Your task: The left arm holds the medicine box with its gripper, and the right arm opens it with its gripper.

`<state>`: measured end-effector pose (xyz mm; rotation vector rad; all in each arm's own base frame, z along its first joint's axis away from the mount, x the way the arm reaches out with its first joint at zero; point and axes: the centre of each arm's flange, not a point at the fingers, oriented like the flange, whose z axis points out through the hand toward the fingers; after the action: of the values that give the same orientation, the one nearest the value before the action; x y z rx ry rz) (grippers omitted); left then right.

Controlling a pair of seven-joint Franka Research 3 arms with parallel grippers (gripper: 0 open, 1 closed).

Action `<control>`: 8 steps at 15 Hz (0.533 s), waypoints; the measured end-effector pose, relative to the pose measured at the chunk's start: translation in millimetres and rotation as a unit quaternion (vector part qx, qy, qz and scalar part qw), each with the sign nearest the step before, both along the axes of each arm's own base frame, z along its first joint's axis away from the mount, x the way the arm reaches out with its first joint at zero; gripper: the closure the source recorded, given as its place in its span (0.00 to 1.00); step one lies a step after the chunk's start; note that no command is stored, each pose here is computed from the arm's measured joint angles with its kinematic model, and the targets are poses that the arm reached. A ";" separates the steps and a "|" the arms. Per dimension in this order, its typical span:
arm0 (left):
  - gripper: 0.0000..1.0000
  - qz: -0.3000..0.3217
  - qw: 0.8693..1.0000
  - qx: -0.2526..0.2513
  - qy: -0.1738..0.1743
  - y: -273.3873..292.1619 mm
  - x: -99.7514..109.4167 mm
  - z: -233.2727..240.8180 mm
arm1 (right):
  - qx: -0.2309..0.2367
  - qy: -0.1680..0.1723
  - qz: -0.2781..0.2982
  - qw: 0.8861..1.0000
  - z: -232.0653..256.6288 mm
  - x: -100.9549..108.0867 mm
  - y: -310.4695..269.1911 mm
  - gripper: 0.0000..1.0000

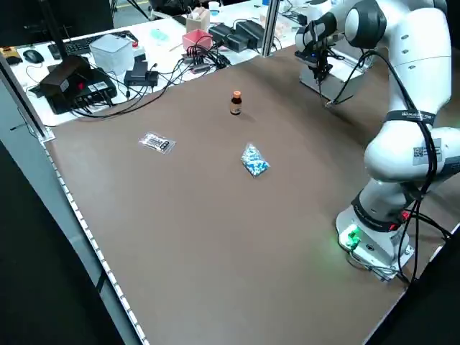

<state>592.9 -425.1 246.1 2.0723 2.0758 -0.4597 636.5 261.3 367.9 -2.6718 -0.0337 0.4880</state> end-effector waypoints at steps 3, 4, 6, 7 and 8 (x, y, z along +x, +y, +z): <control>0.70 0.000 1.000 0.000 0.000 -0.3 0.0 0.3 | 0.050 0.019 0.013 0.998 -18.0 6.7 -23.4 0.88; 0.70 0.000 1.000 -0.001 0.000 -0.9 0.0 1.0 | 0.061 0.021 0.014 0.998 -22.3 9.5 -30.7 0.88; 0.70 0.005 1.000 -0.007 0.003 -6.2 -0.7 8.2 | 0.082 0.012 0.013 0.996 -25.0 19.8 -50.6 0.87; 0.70 0.009 1.000 -0.006 0.004 -6.7 -1.2 8.3 | 0.079 0.008 0.011 0.997 -27.6 23.0 -57.9 0.85; 0.70 0.009 1.000 -0.002 0.004 -2.9 0.4 5.3 | 0.073 0.002 0.005 0.997 -30.6 27.5 -70.0 0.77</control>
<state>593.3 -428.0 251.4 2.0520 2.0932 -0.4703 664.0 191.3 337.3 -2.5295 -0.0792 0.4767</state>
